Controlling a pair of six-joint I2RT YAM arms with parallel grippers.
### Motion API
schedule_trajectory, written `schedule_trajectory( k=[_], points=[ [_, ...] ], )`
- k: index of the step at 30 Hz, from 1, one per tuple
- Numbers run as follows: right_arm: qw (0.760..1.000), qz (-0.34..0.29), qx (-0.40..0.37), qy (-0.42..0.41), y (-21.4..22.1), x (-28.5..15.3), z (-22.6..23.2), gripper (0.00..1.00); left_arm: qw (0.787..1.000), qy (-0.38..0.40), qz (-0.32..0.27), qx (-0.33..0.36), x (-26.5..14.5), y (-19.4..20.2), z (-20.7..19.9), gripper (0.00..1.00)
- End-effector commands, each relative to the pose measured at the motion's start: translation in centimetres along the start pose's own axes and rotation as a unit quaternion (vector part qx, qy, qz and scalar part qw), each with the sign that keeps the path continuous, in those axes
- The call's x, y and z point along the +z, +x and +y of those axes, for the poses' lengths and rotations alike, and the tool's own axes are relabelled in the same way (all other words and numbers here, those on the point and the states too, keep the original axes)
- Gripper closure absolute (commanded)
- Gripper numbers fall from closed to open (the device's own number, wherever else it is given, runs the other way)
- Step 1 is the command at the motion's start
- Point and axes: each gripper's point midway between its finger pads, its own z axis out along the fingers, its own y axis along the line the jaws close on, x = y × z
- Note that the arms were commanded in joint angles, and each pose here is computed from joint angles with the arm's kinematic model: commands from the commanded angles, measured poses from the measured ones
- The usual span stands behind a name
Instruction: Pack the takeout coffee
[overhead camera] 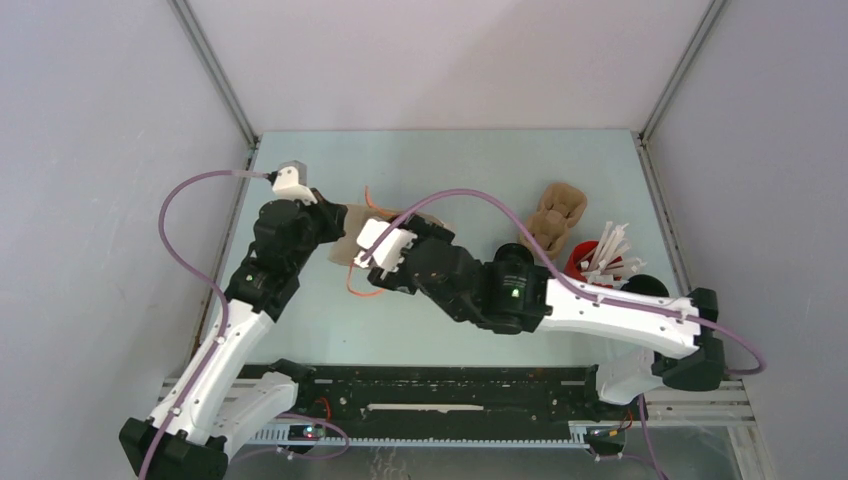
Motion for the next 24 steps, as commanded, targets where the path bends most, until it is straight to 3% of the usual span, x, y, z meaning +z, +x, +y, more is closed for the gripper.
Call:
schedule_trajectory(
  k=[1, 4, 11, 20, 24],
  points=[
    [0.996, -0.029, -0.004, -0.084, 0.9, -0.3, 2.1, 0.68, 0.998, 0.032, -0.055, 0.003, -1.4, -4.2, -2.0, 1.0],
    [0.994, -0.019, -0.05, -0.096, 2.0, 0.0, 3.1, 0.68, 0.997, 0.041, -0.058, 0.003, -1.5, -4.2, -2.3, 1.0],
    [0.992, 0.009, -0.057, -0.11, 3.8, 2.4, 2.9, 0.68, 0.995, 0.076, -0.061, 0.009, -1.8, -4.3, -3.5, 1.0],
    [0.991, 0.009, 0.021, -0.134, 4.8, 3.8, 2.5, 0.67, 0.995, 0.088, -0.055, 0.01, -1.7, -4.1, -3.9, 1.0],
    [0.988, 0.003, 0.021, -0.152, 5.0, 3.5, 2.8, 0.67, 0.995, 0.086, -0.054, 0.01, -1.7, -4.0, -3.9, 1.0]
  ],
)
